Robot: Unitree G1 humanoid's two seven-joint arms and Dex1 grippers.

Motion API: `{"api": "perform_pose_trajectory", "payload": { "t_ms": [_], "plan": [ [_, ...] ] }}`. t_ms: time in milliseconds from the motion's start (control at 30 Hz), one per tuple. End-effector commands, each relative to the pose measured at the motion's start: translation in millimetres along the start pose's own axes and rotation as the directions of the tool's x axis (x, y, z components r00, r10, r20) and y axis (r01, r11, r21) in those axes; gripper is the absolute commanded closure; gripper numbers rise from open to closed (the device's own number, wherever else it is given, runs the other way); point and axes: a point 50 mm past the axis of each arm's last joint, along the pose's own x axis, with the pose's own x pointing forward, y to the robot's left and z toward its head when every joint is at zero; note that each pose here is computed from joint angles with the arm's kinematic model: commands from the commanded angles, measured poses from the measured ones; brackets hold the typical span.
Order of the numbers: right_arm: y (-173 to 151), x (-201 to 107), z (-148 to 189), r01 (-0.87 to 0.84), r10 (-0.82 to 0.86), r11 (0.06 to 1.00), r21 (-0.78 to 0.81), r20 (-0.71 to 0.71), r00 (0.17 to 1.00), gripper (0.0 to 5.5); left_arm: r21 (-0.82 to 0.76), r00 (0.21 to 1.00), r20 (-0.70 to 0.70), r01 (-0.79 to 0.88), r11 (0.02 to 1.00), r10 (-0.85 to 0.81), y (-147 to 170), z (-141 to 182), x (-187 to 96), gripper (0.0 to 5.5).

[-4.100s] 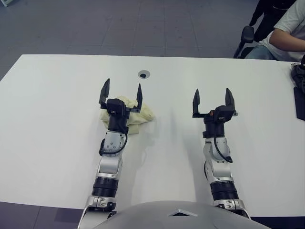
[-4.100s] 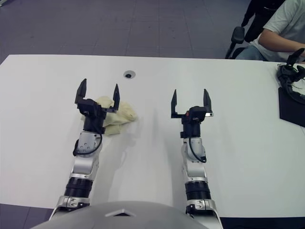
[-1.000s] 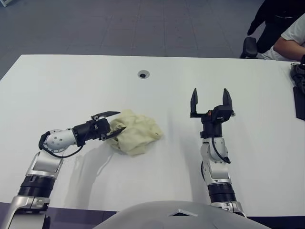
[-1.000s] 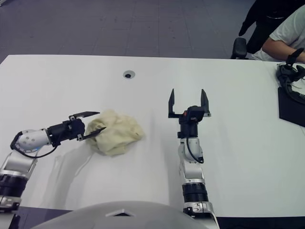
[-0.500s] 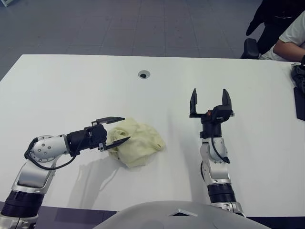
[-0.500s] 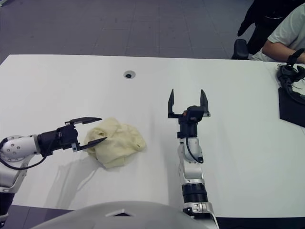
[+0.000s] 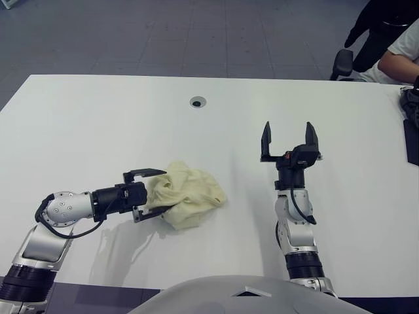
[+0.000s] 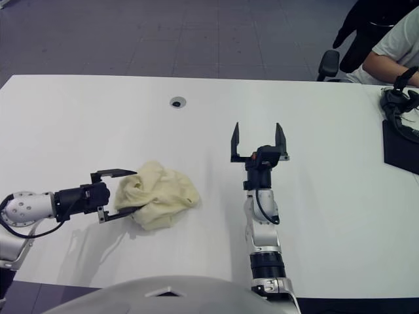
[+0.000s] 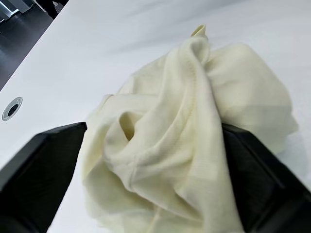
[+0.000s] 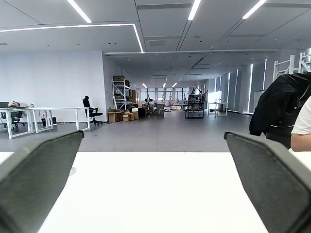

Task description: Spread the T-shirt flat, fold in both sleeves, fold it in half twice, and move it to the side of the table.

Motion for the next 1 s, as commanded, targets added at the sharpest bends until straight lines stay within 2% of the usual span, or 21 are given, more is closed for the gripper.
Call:
{"api": "perform_pose_trajectory", "payload": {
  "t_ms": [33, 533, 600, 700, 767, 1000],
  "plan": [
    [1, -1, 1, 0.007, -0.007, 1.000, 0.005, -0.002, 1.000, 0.10, 0.006, 1.000, -0.017, -0.004, 1.000, 0.005, 0, -3, 0, 1.82],
    [1, -1, 0, -0.001, 0.001, 1.000, 0.004, -0.008, 1.000, 0.10, -0.003, 1.000, -0.018, 0.010, 1.000, -0.010, -7, -8, 3, 4.30],
    [3, -1, -1, -0.049, 0.049, 0.999, -0.002, -0.018, 0.999, 0.10, 0.002, 1.000, -0.005, -0.006, 1.000, 0.006, -6, -6, 3, 4.66],
    [12, -3, 8, -0.211, 0.216, 0.971, -0.116, 0.031, 0.976, 0.10, 0.011, 0.994, 0.058, -0.097, 0.995, 0.097, 7, 4, 0, 5.20],
    [17, -4, 13, -0.266, 0.274, 0.955, -0.131, 0.049, 0.961, 0.10, 0.010, 0.983, 0.102, -0.152, 0.988, 0.150, 15, 11, -2, 5.43],
    [26, -13, 18, -0.408, 0.415, 0.901, -0.146, 0.023, 0.909, 0.10, -0.002, 0.968, 0.175, -0.182, 0.983, 0.180, 16, 28, -5, 5.43]
  ]
}}
